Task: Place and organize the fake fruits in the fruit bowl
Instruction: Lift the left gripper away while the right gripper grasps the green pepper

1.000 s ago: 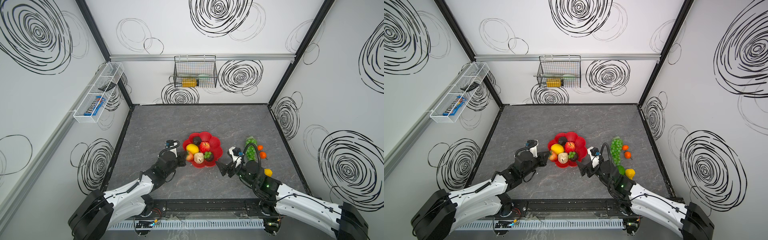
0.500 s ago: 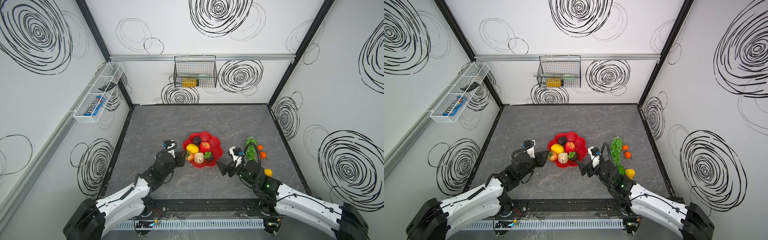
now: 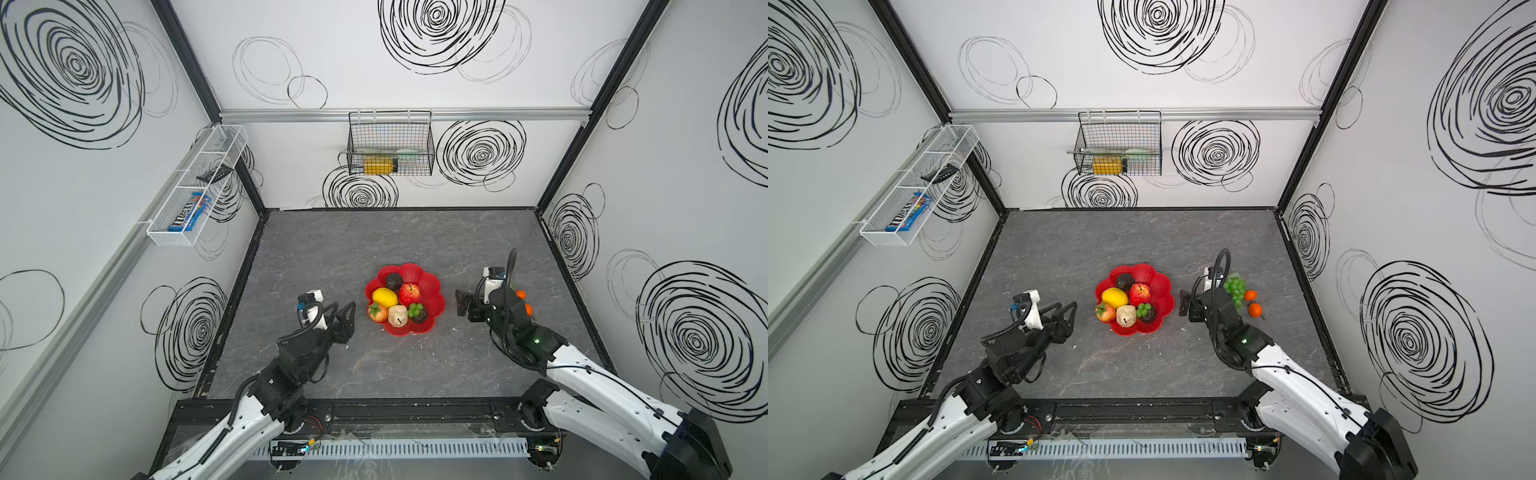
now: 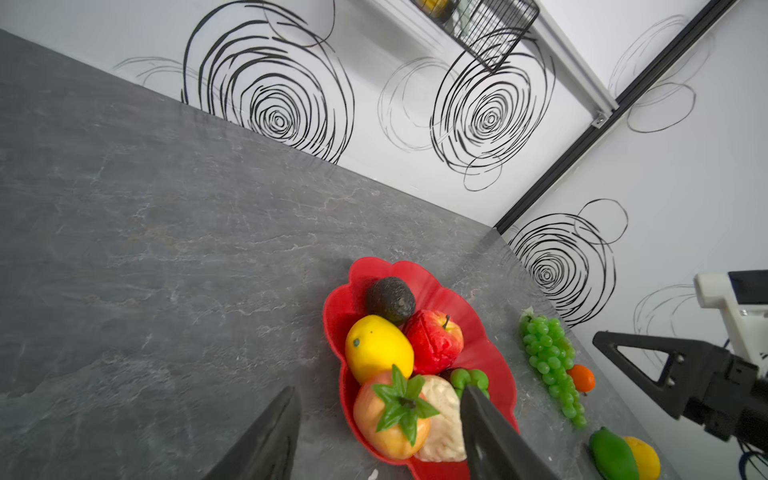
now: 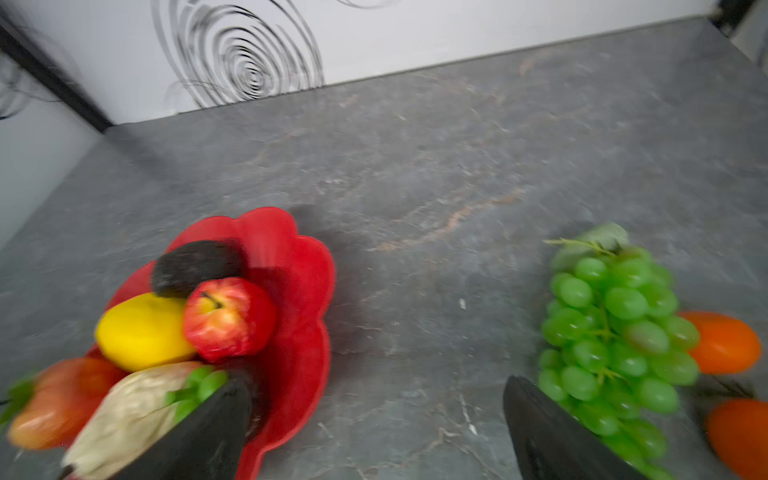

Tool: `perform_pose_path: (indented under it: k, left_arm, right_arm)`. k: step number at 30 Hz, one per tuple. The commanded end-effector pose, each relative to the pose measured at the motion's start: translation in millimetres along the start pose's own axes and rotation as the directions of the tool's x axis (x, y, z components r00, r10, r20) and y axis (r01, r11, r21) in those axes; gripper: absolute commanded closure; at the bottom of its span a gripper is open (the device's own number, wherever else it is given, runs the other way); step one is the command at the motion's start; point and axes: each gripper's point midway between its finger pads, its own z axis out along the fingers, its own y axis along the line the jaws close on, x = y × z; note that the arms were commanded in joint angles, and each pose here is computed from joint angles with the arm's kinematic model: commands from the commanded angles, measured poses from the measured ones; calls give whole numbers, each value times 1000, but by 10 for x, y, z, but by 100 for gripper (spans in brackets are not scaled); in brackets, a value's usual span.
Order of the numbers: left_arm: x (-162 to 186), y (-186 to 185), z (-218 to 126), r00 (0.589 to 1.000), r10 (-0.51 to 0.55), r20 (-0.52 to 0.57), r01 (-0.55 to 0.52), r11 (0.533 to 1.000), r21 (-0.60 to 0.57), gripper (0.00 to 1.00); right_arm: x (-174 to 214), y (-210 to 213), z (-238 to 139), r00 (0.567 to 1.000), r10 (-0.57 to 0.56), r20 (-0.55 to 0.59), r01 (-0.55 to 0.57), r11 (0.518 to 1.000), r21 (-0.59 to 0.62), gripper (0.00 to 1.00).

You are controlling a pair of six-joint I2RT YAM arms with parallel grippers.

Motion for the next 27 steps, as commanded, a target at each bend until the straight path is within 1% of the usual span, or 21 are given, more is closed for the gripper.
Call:
perform_pose_path:
  k: [1, 2, 5, 7, 12, 15, 19, 25, 27]
  left_arm:
    - [33, 169, -48, 997, 76, 10, -76, 995, -57, 31]
    - [33, 178, -61, 997, 78, 14, -77, 996, -54, 31]
    - [18, 146, -83, 997, 71, 35, -70, 997, -21, 29]
    - [7, 150, -91, 997, 65, 44, -64, 998, -20, 27]
    - [-7, 149, -91, 998, 60, 37, -59, 998, -23, 24]
    - [3, 128, -90, 998, 52, 29, -52, 999, -11, 22]
    - [-4, 125, -102, 999, 43, 31, -43, 999, -8, 21]
    - [-9, 124, -118, 999, 30, 38, -30, 1000, -3, 19]
    - [-3, 134, -117, 999, 30, 37, -30, 1000, -7, 19]
  right_arm:
    - [129, -339, 16, 988, 123, -92, -112, 986, 123, 1]
    - [139, -429, 25, 984, 148, -97, -132, 980, 150, 0]
    - [155, -650, -2, 970, 227, -85, -205, 956, 209, 6]
    - [211, -764, -28, 955, 287, -82, -260, 935, 240, 9]
    - [435, -971, -121, 918, 386, -85, -338, 878, 339, 8]
    - [544, -1072, -188, 900, 432, -64, -377, 843, 384, 8]
    - [702, -1222, -252, 878, 475, -58, -396, 790, 468, 6]
    - [958, -1315, -259, 850, 518, -95, -396, 747, 534, 4]
    - [1028, -1322, -258, 842, 527, -110, -394, 742, 542, 3]
